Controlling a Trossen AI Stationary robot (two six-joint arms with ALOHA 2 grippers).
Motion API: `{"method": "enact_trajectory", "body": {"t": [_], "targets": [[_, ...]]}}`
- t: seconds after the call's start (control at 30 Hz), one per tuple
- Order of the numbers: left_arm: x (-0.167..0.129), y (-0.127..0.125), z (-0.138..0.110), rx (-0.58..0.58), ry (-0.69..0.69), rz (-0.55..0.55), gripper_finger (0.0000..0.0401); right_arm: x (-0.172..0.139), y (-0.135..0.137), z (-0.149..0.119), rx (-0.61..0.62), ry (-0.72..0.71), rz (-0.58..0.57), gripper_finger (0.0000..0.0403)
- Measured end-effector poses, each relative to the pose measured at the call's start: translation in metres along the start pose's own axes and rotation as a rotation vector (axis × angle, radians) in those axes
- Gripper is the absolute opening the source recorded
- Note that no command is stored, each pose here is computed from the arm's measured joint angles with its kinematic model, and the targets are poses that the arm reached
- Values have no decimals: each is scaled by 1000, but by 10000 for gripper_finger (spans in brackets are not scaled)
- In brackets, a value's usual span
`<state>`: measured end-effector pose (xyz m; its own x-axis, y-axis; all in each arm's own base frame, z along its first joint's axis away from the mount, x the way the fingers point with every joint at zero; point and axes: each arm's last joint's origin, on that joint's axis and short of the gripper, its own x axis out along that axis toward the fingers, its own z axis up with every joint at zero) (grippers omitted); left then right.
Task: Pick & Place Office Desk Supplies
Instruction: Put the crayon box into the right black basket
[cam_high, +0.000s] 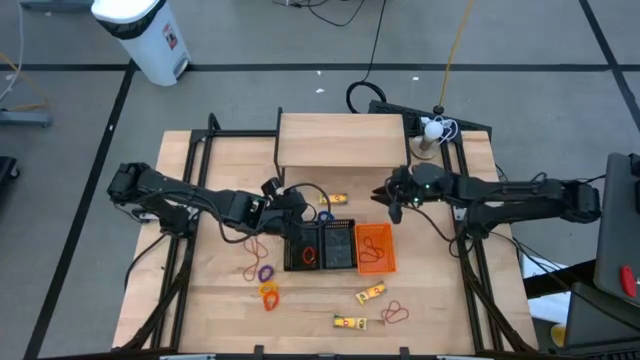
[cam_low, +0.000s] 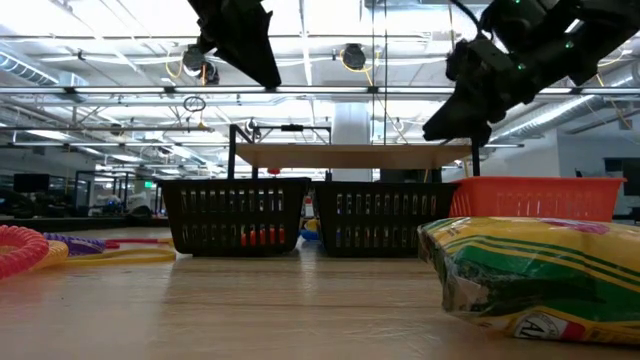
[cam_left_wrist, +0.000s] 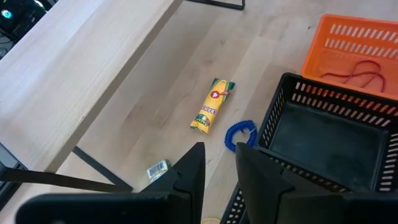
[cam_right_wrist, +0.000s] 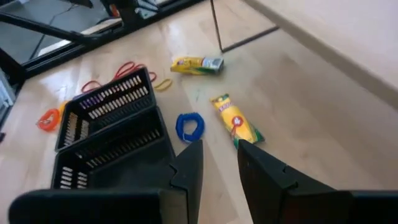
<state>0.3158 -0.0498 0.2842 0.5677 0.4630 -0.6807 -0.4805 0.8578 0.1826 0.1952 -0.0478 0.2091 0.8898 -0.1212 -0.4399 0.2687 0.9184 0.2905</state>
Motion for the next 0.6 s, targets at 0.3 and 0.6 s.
{"method": "enact_trajectory", "body": {"t": [0.3, 0.6], "targets": [[0, 0, 0, -2, 0, -2, 93, 26, 1, 15, -32, 85, -24, 89], [-3, -5, -3, -13, 22, -45, 93, 56, -12, 18, -51, 173, -69, 89]]}}
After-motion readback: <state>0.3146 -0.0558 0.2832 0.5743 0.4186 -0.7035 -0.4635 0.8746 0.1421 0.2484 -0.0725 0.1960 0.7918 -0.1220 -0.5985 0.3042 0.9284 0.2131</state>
